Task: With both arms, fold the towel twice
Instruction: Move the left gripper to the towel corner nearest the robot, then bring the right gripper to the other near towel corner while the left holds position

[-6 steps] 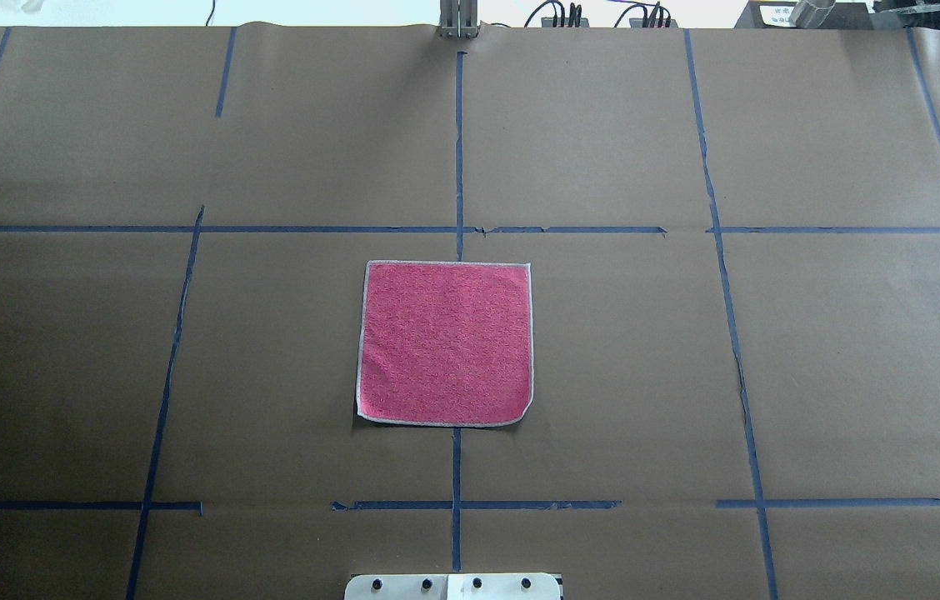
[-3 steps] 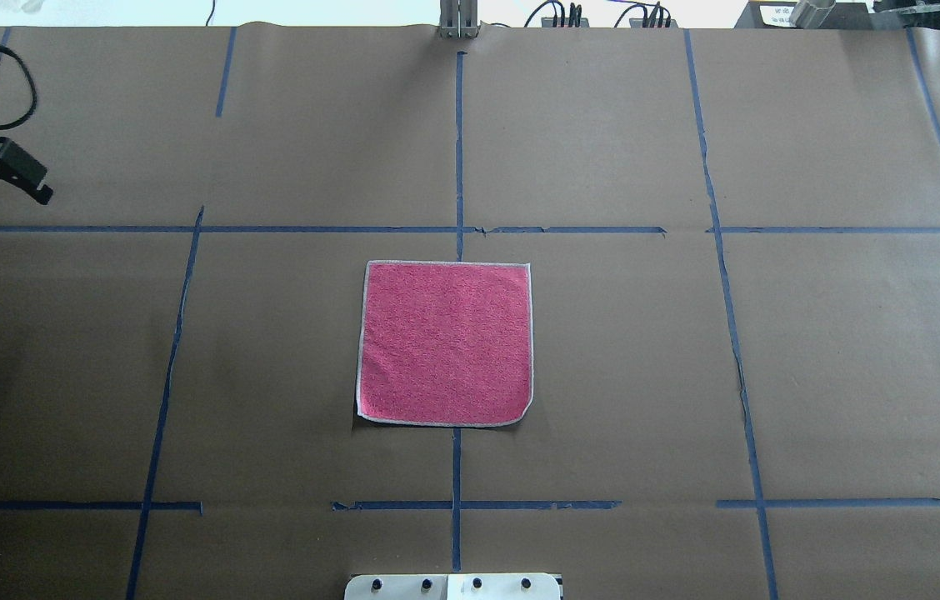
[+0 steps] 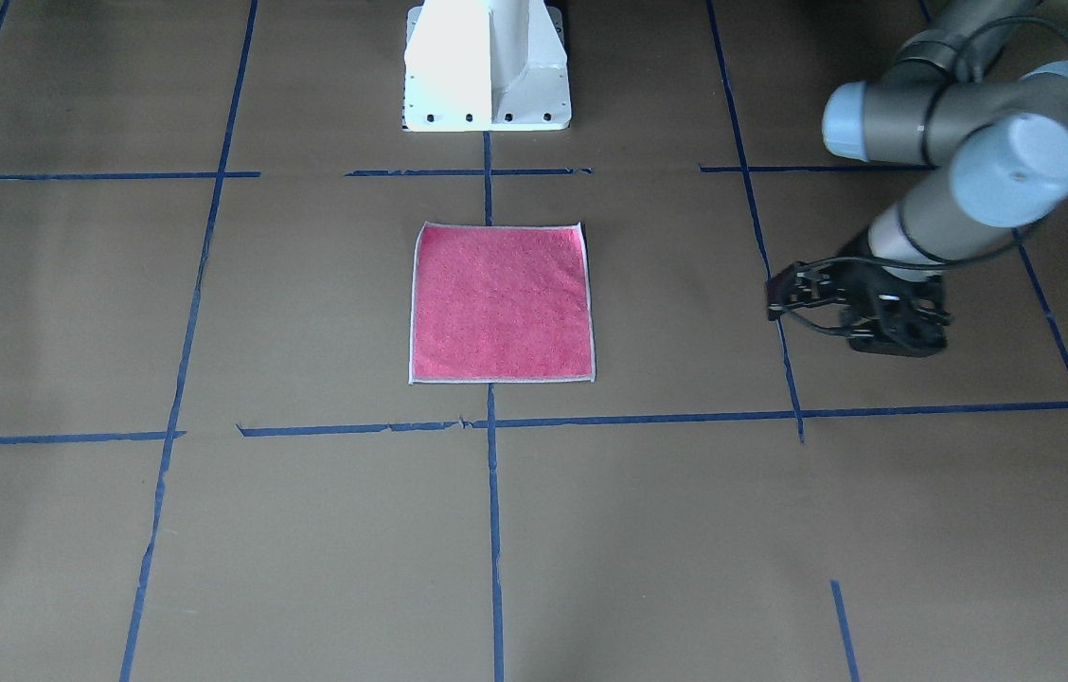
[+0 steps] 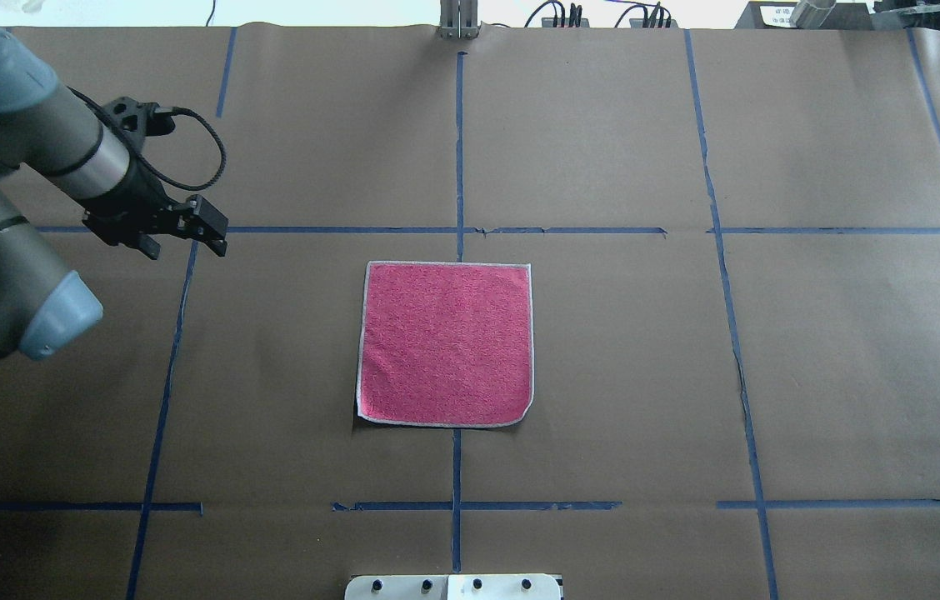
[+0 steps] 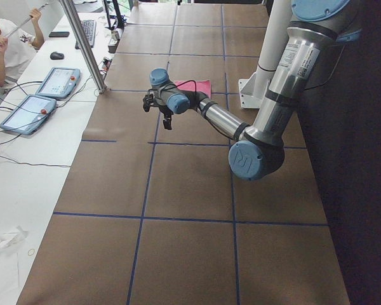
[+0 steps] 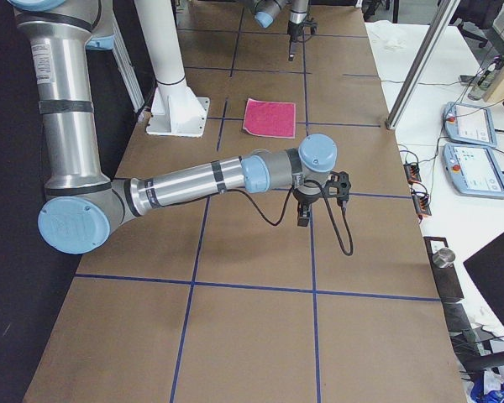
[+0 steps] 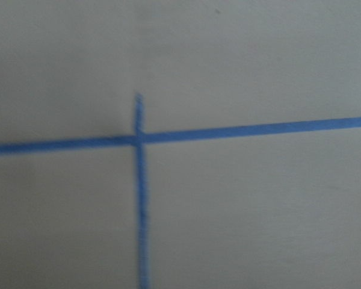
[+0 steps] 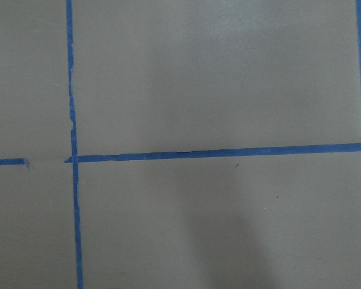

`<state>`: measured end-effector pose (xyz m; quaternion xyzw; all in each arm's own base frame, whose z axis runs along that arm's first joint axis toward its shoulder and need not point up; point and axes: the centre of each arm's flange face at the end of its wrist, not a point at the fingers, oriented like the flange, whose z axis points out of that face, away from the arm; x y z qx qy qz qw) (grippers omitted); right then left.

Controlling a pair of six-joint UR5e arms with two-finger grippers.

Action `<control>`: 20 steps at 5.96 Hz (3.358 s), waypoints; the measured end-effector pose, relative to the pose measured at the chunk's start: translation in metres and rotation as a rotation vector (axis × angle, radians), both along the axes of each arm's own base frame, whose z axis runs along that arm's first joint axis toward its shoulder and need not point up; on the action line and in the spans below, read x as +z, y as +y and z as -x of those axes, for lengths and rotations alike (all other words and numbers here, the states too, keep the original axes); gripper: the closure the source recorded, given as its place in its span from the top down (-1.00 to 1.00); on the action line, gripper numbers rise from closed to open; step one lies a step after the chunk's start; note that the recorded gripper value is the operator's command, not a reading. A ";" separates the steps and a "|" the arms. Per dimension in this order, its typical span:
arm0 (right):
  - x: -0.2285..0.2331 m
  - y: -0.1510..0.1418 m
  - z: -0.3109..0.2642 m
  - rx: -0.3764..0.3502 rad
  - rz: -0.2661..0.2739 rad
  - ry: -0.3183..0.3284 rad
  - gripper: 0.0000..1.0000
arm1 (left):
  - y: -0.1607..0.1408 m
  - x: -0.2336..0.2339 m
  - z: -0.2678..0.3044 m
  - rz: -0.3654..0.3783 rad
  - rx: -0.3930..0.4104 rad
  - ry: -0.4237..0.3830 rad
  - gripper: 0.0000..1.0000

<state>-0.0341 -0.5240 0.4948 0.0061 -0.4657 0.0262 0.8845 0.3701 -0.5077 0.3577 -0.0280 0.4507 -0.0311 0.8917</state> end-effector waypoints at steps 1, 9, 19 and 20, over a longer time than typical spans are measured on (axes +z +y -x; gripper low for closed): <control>-0.012 0.002 0.023 -0.015 -0.020 -0.008 1.00 | 0.037 -0.026 -0.041 0.083 -0.089 0.012 1.00; -0.090 0.036 0.162 0.092 0.055 -0.066 1.00 | 0.164 -0.079 -0.187 0.184 -0.166 -0.089 -0.15; -0.196 0.132 0.395 0.215 0.188 -0.015 1.00 | 0.169 -0.093 -0.187 0.176 -0.151 -0.050 -0.96; -0.218 0.151 0.438 0.232 0.188 0.031 0.99 | 0.168 -0.092 -0.186 0.175 -0.152 -0.050 -0.96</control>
